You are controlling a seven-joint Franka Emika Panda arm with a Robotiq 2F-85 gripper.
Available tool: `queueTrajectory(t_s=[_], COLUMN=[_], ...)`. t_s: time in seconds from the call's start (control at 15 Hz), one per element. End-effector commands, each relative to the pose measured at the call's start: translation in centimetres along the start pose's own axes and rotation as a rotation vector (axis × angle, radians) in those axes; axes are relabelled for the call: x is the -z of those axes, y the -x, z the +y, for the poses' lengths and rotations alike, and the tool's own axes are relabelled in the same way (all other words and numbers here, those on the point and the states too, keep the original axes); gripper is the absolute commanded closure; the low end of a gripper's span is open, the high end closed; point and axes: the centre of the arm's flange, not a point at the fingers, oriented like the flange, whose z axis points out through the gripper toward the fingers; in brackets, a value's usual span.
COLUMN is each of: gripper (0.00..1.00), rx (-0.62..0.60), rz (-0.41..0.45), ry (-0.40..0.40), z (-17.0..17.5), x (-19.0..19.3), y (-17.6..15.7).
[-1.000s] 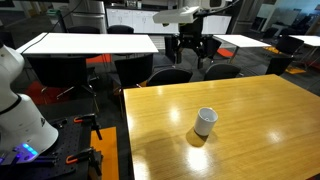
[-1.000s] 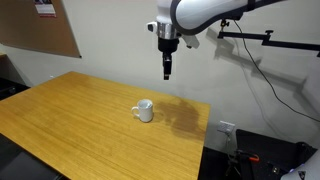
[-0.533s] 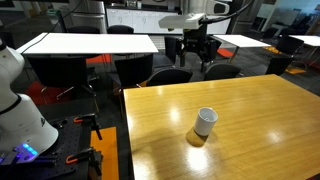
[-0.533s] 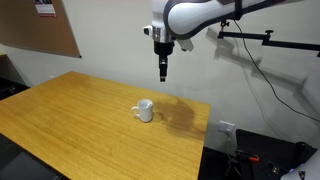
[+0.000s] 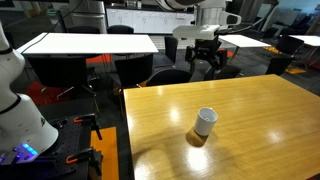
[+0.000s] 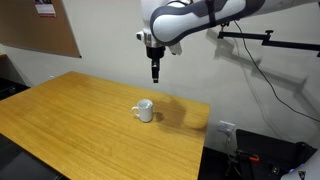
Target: Remove the marker from the mug cup and place it on the table
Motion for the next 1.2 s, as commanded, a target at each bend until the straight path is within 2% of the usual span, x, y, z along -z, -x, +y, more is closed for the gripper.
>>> queueTrajectory(t_s=[0.0, 0.33, 0.93, 1.13], gripper=[0.00, 0.00, 0.10, 0.10], rx=[0.005, -0.009, -0.009, -0.002], rz=[-0.007, -0.033, -0.076, -0.096], ry=[-0.024, -0.052, -0.081, -0.091], z=[1.9, 2.7, 3.2, 2.9], x=[-1.0, -3.7, -8.4, -10.0], y=[-2.0, -2.6, -3.1, -3.5])
